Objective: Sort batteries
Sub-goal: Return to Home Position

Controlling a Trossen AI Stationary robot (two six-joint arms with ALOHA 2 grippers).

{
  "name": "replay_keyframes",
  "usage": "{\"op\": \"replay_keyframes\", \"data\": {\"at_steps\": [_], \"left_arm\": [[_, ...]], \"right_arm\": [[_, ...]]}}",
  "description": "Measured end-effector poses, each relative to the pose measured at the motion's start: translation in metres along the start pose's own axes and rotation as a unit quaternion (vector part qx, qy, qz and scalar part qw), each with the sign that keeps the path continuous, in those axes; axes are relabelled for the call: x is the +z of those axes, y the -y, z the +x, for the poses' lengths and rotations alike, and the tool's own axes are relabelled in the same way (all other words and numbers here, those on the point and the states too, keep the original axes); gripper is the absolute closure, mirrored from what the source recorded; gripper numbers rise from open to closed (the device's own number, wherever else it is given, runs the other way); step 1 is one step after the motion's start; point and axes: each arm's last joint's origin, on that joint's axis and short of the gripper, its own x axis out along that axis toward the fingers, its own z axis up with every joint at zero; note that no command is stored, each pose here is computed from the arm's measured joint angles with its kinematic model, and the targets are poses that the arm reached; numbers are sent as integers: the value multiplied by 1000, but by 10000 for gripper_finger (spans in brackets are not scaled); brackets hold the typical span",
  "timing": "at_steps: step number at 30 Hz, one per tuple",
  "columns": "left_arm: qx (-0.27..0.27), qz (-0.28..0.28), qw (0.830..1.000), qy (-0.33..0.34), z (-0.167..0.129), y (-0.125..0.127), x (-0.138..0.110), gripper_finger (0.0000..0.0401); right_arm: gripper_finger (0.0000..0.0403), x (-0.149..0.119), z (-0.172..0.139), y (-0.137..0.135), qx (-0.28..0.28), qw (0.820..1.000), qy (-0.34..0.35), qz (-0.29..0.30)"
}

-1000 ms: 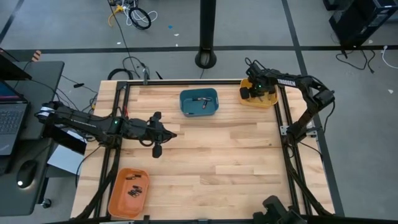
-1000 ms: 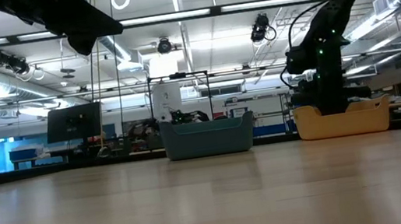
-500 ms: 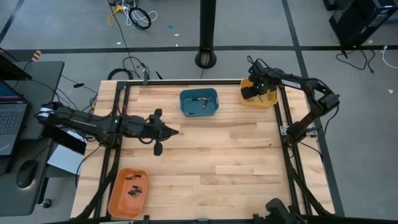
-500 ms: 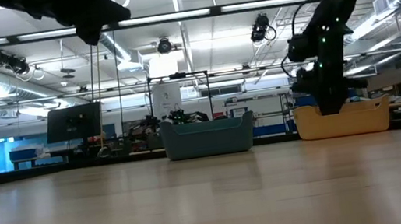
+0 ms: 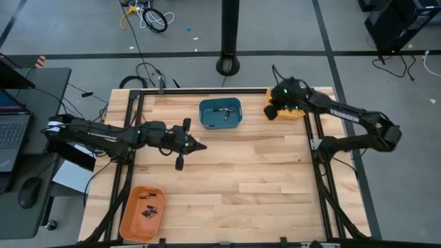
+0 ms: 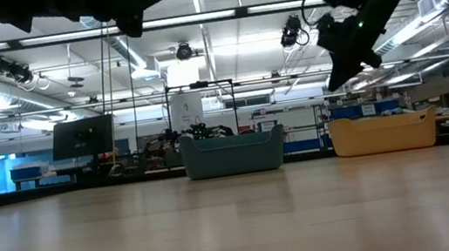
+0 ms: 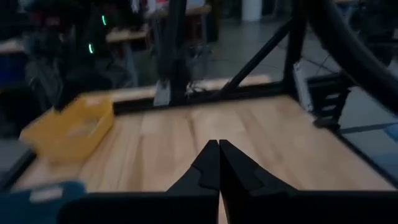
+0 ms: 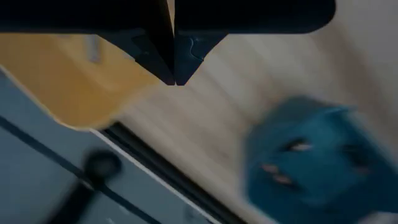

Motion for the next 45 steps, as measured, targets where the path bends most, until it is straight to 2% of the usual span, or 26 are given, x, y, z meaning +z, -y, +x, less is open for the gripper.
{"op": "replay_keyframes", "data": {"at_steps": [7, 14, 18, 22, 26, 31, 36, 41, 45], "left_arm": [[19, 17, 1000, 1, -4, -14, 1, 396], [1, 37, 999, 1, -4, -14, 1, 396], [1, 40, 999, 13, -5, -14, -2, 396], [2, 34, 998, 49, -12, -14, -23, 396], [16, 13, 997, 69, -28, -16, -42, 396], [31, -3, 995, 95, -56, -14, -51, 396], [53, -16, 995, 86, -78, -12, -64, 396], [67, -25, 995, 63, -90, -10, -74, 396], [74, -20, 994, 71, -100, -8, -84, 396]], "right_arm": [[397, -37, -19, -31, 101, 990, 87, -53], [395, -75, -32, -54, 175, 965, 148, -126], [397, -93, -35, -59, 195, 952, 187, -142], [397, -104, -40, -63, 212, 941, 216, -150], [397, -112, -47, -66, 214, 937, 224, -161], [397, -120, -61, -71, 229, 926, 244, -176], [397, -129, -69, -76, 243, 912, 267, -193], [397, -145, -60, -77, 256, 904, 291, -182], [397, -159, -55, -74, 275, 900, 293, -170]]}}
